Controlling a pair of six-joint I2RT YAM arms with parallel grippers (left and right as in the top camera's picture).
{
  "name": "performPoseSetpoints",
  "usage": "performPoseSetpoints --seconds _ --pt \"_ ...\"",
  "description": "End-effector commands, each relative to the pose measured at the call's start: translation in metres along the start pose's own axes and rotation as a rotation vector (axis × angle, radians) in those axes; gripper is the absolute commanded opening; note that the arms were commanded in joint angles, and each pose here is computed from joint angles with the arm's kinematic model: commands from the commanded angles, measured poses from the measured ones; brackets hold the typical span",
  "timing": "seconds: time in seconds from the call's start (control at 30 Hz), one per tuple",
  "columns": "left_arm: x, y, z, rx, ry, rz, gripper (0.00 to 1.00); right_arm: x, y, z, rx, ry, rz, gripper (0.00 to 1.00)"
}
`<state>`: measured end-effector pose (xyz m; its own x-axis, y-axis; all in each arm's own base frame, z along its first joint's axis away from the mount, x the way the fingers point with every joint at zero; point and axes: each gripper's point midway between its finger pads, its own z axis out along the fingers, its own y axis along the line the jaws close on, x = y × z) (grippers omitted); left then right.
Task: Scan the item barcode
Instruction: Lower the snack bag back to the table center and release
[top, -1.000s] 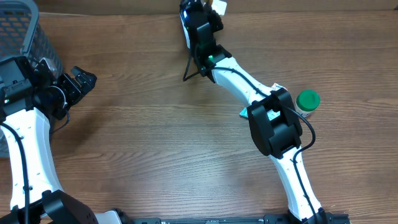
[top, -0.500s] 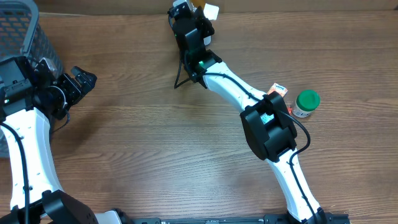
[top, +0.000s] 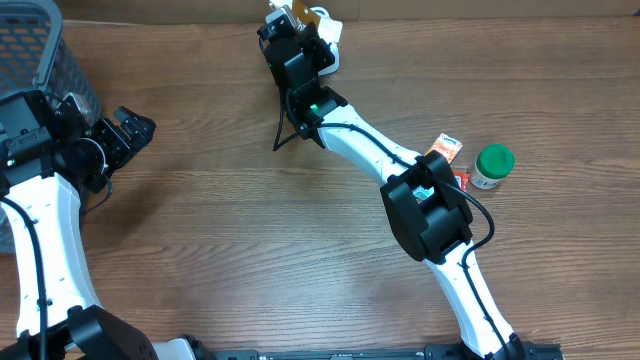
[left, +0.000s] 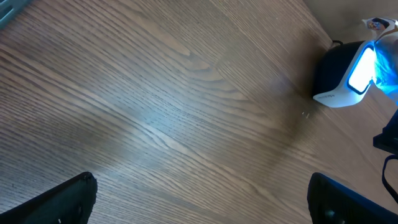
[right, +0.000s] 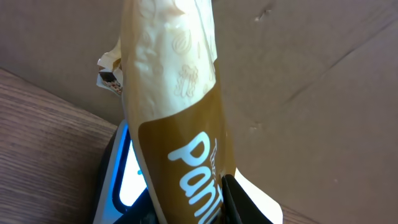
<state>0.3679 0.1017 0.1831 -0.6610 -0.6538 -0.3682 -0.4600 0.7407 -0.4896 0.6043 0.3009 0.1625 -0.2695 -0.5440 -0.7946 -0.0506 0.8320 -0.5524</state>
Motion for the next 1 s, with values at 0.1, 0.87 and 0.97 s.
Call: performPoseSetpoints --seconds 0.1,0.87,0.97 --pt "-0.004 -0.003 -0.006 0.006 -0.021 0.002 1.00 -0.020 -0.017 -0.007 0.042 -0.023 0.029 0.03" --pt "-0.004 -0.003 -0.006 0.006 -0.021 0.002 1.00 0.027 0.018 -0.179 -0.899 0.629 0.403 0.04" --pt "-0.004 -0.003 -0.006 0.006 -0.021 0.003 0.99 0.053 0.022 -0.204 -0.960 0.778 0.383 0.04"
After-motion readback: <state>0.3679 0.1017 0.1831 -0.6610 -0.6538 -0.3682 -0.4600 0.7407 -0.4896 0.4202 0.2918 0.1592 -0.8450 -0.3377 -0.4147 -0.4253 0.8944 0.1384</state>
